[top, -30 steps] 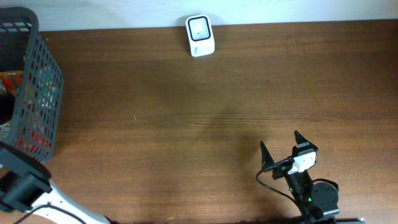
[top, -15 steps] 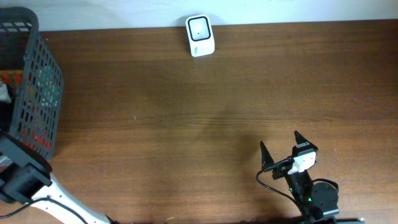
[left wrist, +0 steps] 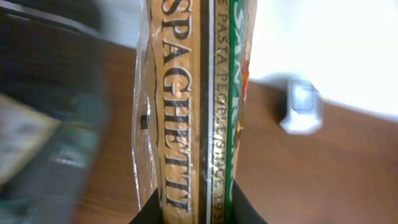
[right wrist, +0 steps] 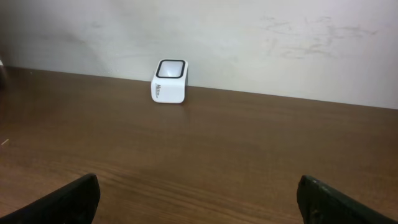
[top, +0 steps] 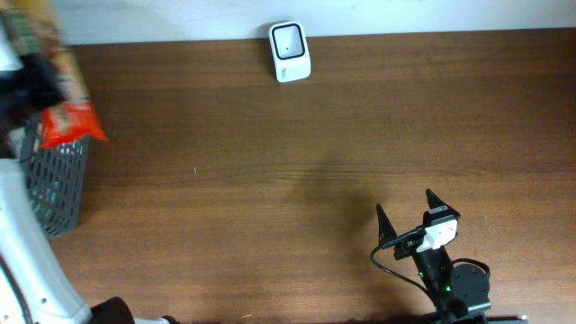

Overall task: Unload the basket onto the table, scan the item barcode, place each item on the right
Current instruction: 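Carry the spaghetti pack to table centre and release it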

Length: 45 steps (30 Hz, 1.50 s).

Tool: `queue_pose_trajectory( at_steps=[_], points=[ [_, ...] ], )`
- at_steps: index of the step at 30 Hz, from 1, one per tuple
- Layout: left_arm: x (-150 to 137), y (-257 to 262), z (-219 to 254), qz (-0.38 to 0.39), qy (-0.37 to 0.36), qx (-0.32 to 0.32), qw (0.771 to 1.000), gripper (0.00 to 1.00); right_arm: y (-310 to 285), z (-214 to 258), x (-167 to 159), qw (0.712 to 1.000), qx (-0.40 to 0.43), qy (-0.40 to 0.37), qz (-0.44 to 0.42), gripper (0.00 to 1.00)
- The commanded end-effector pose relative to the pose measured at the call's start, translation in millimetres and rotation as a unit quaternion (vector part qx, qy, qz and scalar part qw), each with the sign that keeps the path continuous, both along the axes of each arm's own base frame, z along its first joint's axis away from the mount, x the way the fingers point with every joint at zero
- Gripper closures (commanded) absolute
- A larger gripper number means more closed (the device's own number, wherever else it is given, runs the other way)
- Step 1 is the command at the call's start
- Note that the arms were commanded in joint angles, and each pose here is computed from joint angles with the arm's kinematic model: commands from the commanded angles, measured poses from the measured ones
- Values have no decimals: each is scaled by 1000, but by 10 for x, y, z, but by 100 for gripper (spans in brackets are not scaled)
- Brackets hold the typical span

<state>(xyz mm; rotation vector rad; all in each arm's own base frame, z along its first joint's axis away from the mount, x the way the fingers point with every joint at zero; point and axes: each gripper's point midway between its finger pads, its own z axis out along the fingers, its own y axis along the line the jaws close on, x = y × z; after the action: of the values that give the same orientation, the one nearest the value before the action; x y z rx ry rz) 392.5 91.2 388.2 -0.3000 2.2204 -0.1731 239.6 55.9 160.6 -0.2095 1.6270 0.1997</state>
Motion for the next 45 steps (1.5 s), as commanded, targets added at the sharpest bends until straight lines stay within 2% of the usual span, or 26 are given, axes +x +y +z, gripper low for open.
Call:
queue_pose_trajectory(
  at_steps=[1,3,5,7,11,16,21,24,25,26,27,29,30,31,34,37,39,40,41,43,45],
  points=[
    [-104,-892,-141,-94,41,18,995,100,-5,-27,1,1000,0,2,0,1],
    [-148,-1311,-786,-126,144,35,981,100,-5,-26,1,1000,0,2,0,1],
    [-217,-1515,-1263,-120,208,38,970,100,-5,-27,1,1000,0,2,0,1],
    [-297,-1665,-1723,-106,253,26,961,100,-5,-27,1,1000,0,2,0,1],
    [-410,-1868,-2367,-104,287,15,952,100,-5,-27,1,1000,0,2,0,1],
    [-567,-2334,-2897,-125,283,1,951,100,-5,-27,1,1000,0,2,0,1],
    [-619,-3470,-3080,-204,216,-39,954,100,-5,-27,1,1000,0,2,0,1],
    [-663,-3845,-3184,-221,203,-60,952,100,-5,-27,1,1000,0,2,0,1],
    [-670,-3900,-3186,-227,198,-61,952,83,-5,-27,1,1000,0,2,0,1],
    [-668,-3904,-3184,-228,197,-62,952,57,-5,-27,1,1000,0,2,0,1],
    [-670,-3902,-3186,-228,198,-61,951,42,-5,-27,1,1000,0,2,0,1],
    [-649,-3894,-3123,-247,186,-47,950,23,-5,-27,1,1000,0,2,0,1],
    [-620,-3866,-3042,-258,177,-36,949,20,-5,-27,1,1000,0,2,0,1],
    [-534,-3768,-2852,-268,158,-18,950,14,-5,-27,1,1000,0,2,0,1],
    [-261,-3226,-2019,-278,89,30,956,7,-5,-27,1,1000,0,2,0,1],
    [12,-2333,-836,-224,-29,80,971,0,-5,-27,1,1000,0,2,0,1],
    [106,-1620,-185,-120,-92,100,983,1,-5,-27,1,1000,0,2,0,1],
    [87,-1043,263,-35,-135,116,983,1,-5,-27,1,1000,0,2,0,1],
    [42,-706,463,13,-153,125,980,1,-5,-27,1,1000,0,2,0,1],
    [-105,-30,704,108,-168,144,969,1,-5,-27,1,1000,0,2,0,1],
    [-281,562,711,184,-158,157,957,1,-5,-27,1,1000,0,2,0,1]
  ],
)
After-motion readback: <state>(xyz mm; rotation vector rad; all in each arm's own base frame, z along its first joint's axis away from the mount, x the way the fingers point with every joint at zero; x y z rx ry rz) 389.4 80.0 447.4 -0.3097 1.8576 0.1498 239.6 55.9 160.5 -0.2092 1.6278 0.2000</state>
